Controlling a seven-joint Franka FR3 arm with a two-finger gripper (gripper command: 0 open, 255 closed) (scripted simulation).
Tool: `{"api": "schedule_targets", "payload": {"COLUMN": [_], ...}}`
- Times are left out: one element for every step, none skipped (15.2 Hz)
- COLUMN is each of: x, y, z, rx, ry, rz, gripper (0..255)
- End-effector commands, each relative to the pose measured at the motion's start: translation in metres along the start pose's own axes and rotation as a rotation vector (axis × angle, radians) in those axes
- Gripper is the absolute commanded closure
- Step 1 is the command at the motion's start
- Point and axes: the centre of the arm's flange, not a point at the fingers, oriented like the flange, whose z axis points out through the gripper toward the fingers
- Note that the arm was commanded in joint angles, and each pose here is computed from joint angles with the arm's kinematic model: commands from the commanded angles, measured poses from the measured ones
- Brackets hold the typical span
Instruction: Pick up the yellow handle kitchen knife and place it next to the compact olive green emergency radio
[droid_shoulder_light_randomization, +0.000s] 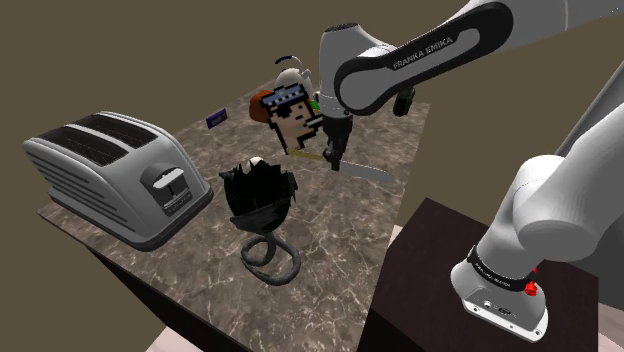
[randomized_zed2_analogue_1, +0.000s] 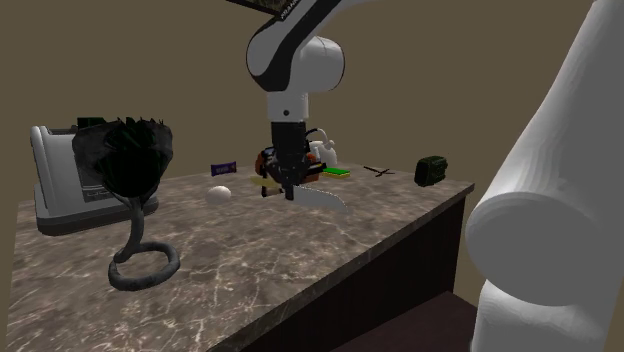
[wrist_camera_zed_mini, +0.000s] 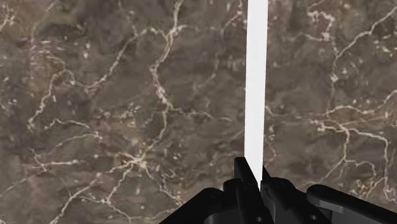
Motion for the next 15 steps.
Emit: {"api": "schedule_targets", "payload": {"x": [-0.001, -0.001, -0.001, -0.001, -0.002, -0.002, -0.002, -0.002, -0.002, -0.002, -0.002, -0.002, -0.002, -0.003, -0.003], "y": [-0.001, -0.001, -0.001, -0.001, -0.001, -0.001, -0.001, -0.001, 0.0, 0.0, 0.0, 0.0, 0.0, 0.0, 0.0], "z": [-0.011, -0.016, -0.021, -0.026, -0.032, -0.037, -0.042, -0.048, -0.053, -0.058, -0.063, -0.069, -0.074, -0.079, -0.084], "rx": [0.0, 0.0, 0.0, 0.0, 0.0, 0.0, 0.0, 0.0, 0.0, 0.0, 0.0, 0.0, 0.0, 0.0, 0.0], "ry": [-0.001, -0.001, -0.001, -0.001, -0.001, -0.001, -0.001, -0.001, -0.001, -0.001, -0.001, -0.001, -0.001, -0.001, -0.001], "rz": [0.0, 0.0, 0.0, 0.0, 0.0, 0.0, 0.0, 0.0, 0.0, 0.0, 0.0, 0.0, 0.0, 0.0, 0.0], "gripper": [255, 255, 255, 255, 255, 255, 255, 255, 255, 255, 255, 255, 255, 255, 255]}}
